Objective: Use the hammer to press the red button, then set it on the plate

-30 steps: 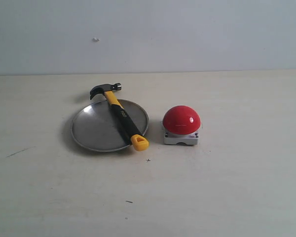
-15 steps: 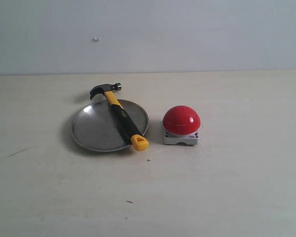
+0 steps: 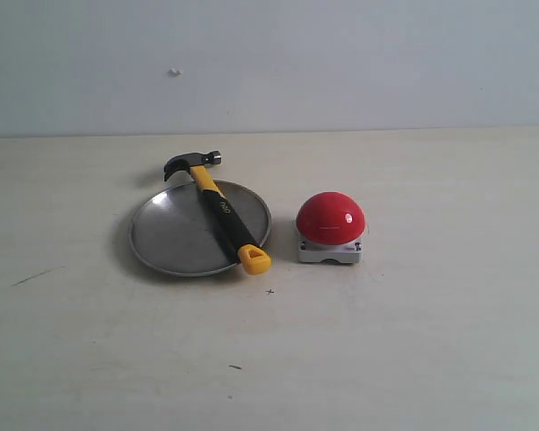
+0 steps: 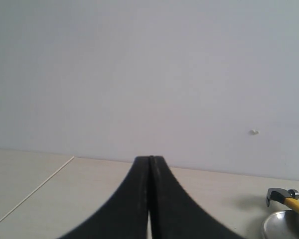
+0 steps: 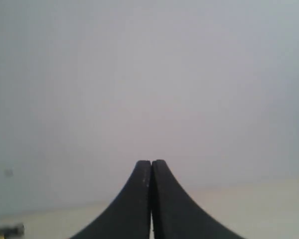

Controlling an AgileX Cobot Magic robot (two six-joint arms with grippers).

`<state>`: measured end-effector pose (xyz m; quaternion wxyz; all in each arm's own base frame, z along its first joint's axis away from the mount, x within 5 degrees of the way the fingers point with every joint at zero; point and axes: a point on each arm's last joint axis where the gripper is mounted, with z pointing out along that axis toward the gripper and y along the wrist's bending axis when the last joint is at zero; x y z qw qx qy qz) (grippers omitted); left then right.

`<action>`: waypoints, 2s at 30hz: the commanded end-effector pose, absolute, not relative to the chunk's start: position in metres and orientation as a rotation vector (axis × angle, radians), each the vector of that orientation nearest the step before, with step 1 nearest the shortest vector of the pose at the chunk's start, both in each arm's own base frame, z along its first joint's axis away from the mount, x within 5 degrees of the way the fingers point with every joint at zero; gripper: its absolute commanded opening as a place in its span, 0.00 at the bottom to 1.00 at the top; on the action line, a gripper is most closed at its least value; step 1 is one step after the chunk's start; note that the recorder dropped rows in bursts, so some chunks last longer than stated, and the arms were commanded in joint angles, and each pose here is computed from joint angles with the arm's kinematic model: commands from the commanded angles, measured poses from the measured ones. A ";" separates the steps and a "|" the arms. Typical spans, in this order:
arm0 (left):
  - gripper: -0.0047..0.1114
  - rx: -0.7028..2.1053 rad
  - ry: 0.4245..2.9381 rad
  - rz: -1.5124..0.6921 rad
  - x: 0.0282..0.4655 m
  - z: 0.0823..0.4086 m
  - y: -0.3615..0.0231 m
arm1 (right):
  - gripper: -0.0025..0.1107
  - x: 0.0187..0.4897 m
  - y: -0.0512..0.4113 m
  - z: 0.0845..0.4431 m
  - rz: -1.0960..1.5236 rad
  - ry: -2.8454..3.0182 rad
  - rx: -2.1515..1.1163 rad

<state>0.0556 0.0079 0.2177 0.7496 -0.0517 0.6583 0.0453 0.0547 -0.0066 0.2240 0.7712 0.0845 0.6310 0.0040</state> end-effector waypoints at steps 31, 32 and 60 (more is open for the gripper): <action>0.04 -0.117 1.431 0.102 0.055 0.218 0.008 | 0.02 0.056 -0.009 0.211 -0.056 1.496 0.173; 0.04 -0.117 1.431 0.102 0.055 0.218 0.008 | 0.02 0.056 -0.009 0.211 -0.056 1.496 0.173; 0.04 -0.115 1.431 0.104 0.055 0.218 0.008 | 0.02 0.056 -0.009 0.211 -0.056 1.496 0.173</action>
